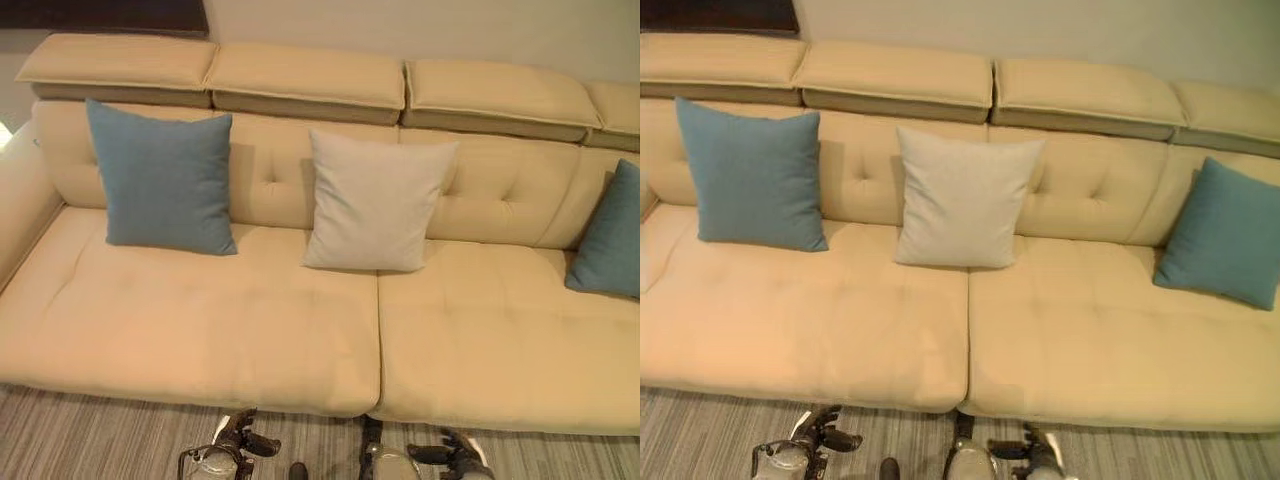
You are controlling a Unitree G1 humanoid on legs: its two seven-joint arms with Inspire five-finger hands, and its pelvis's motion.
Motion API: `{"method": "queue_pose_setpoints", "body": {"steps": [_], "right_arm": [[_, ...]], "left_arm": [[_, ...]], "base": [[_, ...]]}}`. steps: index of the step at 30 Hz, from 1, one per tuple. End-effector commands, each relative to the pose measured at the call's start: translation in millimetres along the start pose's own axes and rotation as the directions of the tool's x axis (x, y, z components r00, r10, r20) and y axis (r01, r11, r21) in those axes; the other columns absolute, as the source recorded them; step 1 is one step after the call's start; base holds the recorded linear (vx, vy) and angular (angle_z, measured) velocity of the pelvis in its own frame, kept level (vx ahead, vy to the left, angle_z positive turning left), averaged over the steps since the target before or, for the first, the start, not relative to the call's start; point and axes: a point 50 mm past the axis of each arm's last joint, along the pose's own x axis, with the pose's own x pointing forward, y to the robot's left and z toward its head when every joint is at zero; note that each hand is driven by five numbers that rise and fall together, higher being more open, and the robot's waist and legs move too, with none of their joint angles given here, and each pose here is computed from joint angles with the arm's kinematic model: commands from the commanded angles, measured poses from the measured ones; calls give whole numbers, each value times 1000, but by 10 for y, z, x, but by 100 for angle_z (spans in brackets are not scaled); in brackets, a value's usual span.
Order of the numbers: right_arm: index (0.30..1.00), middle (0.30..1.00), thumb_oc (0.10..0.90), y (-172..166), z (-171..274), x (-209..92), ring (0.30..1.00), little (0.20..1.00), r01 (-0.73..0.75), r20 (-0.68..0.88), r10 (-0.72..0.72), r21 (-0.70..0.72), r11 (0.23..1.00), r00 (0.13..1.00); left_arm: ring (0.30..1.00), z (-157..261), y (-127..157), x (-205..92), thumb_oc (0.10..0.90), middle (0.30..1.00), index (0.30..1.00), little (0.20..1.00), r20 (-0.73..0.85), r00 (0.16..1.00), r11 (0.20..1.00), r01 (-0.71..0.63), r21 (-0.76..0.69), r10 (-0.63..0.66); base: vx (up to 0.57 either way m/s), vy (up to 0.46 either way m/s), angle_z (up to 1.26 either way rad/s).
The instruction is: Pick up all the scattered cushions and arrange them neatly on the sofa.
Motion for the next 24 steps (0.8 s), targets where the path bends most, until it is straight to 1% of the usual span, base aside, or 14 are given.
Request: {"method": "queue_pose_setpoints", "body": {"steps": [1,2,3,6,7,9,11,12,14,15,16,17,19,24], "right_arm": [[900,900,800,-186,94,30,900,900,39,54,-31,-143,989,998],[900,900,800,-138,-71,5,900,900,14,3,-13,-216,976,1000],[900,900,800,-138,-71,5,900,900,14,3,-13,-216,976,1000],[900,900,800,-131,-98,10,900,900,8,-19,-15,-302,953,1000],[900,900,800,-114,-131,5,900,900,1,-32,-13,-338,941,999],[900,900,800,-126,-221,-8,900,900,4,-80,-28,-293,956,996],[900,900,800,-132,-231,-9,900,900,6,-90,-31,-267,964,995],[900,900,800,-132,-231,-9,900,900,6,-90,-31,-267,964,995],[900,900,800,-129,-358,-40,900,900,25,-145,-50,-171,985,988],[900,900,800,-129,-358,-40,900,900,25,-145,-50,-171,985,988],[900,900,800,-111,-394,-53,900,900,37,-160,-52,-95,995,986],[900,900,800,-112,-395,-54,900,900,37,-161,-52,-95,995,986],[900,900,800,-120,-381,-51,900,900,47,-158,-51,-30,998,986],[900,900,800,-122,-430,-64,900,900,41,-170,-51,-62,997,984]], "left_arm": [[900,-374,227,-70,800,900,900,900,-119,990,996,-74,40,79],[900,-517,301,-110,800,900,900,900,-168,981,995,-95,40,100],[900,-517,302,-110,800,900,900,900,-168,981,995,-95,40,100],[900,-592,338,-133,800,900,900,900,-204,970,991,-133,12,132],[900,-642,356,-151,800,900,900,900,-231,961,985,-169,-46,154],[900,-656,337,-156,800,900,900,900,-255,953,951,-222,-217,164],[900,-641,328,-150,800,900,900,900,-256,954,939,-225,-261,157],[900,-641,328,-150,800,900,900,900,-256,954,939,-225,-261,157],[900,-612,274,-139,800,900,900,900,-248,959,941,-206,-269,139],[900,-613,274,-139,800,900,900,900,-248,959,941,-206,-269,139],[900,-549,247,-119,800,900,900,900,-223,968,919,-191,-344,118],[900,-550,247,-119,800,900,900,900,-223,968,919,-191,-344,118],[900,-481,246,-99,800,900,900,900,-192,977,889,-171,-425,96],[900,-544,239,-115,800,900,900,900,-219,972,901,-167,-400,83]], "base": [[-224,-58,-37],[-225,-57,-17],[-83,-114,-11],[-77,-145,-23],[-57,-185,-30],[-51,-224,-11],[-6,-96,-9],[-19,-123,4],[-15,-128,3],[11,-94,4],[11,-41,6],[6,-53,8],[-41,-18,11],[-26,1,3]]}}
